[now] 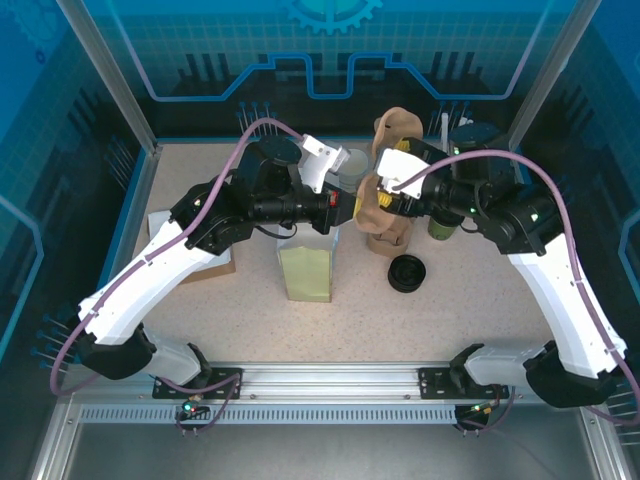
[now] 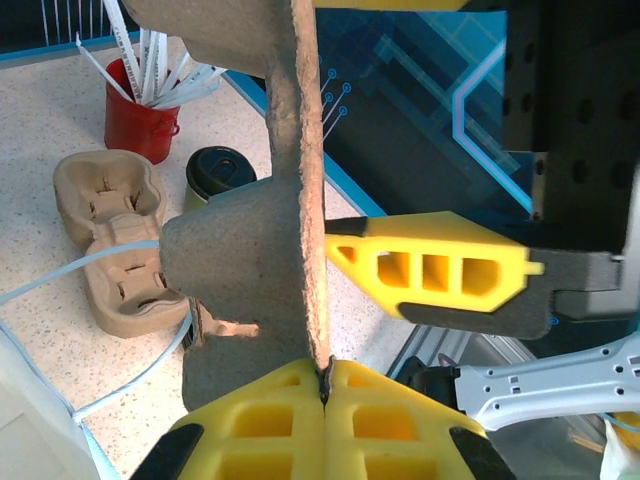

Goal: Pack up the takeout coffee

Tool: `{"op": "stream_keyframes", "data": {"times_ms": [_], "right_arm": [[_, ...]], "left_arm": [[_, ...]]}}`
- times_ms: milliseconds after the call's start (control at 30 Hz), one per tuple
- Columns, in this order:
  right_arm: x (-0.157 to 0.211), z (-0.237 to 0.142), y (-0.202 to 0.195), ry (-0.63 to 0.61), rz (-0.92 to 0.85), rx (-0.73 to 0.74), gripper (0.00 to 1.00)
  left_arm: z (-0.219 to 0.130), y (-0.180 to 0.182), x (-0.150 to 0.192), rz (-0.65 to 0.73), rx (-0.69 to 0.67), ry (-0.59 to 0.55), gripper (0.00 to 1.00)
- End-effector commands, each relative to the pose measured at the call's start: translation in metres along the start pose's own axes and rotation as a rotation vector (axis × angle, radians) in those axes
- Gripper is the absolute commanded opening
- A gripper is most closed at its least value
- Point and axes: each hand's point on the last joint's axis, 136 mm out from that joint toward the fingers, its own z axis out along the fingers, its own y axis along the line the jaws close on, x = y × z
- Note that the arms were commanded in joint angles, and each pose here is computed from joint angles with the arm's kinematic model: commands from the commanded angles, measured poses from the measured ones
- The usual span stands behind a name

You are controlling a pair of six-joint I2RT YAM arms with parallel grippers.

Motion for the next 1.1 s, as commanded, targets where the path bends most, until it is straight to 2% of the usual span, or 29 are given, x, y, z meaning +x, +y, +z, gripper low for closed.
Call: {"op": "stream_keyframes", "data": {"times_ms": [0,133,433,600,633,700,900,1067], "right_arm": [[-0.010,0.001,-0.004,-0.023,0.007,0.013,0.71],[-0.007,0.009,-0.002,-0.017,0.013,0.009,0.67],[-0.002,0.013,0.002,0.004,0.026,-0.010,0.47],[0.001,0.015,0.003,0.017,0.031,-0.014,0.43],[0.002,0.016,0.003,0.020,0.032,-0.015,0.43],[0.002,0.016,0.004,0.022,0.033,-0.017,0.43],[0.001,0.019,0.003,0.024,0.033,-0.019,0.41],[-0.008,0.020,0.002,-0.013,0.045,-0.040,0.41]], "left_arm": [[0.002,-0.007,0.001,0.010,0.034,0.003,0.00],[0.000,-0.008,-0.001,0.014,0.038,-0.004,0.00],[0.001,-0.007,0.000,0.016,0.031,-0.003,0.00],[-0.002,-0.008,-0.002,0.013,0.033,-0.014,0.00],[-0.002,-0.008,-0.003,0.013,0.032,-0.016,0.02],[-0.006,-0.008,-0.004,0.013,0.031,-0.026,0.14],[-0.030,-0.006,-0.008,0.016,-0.007,-0.075,0.42],[-0.072,0.022,-0.006,-0.051,-0.157,-0.145,0.52]]}}
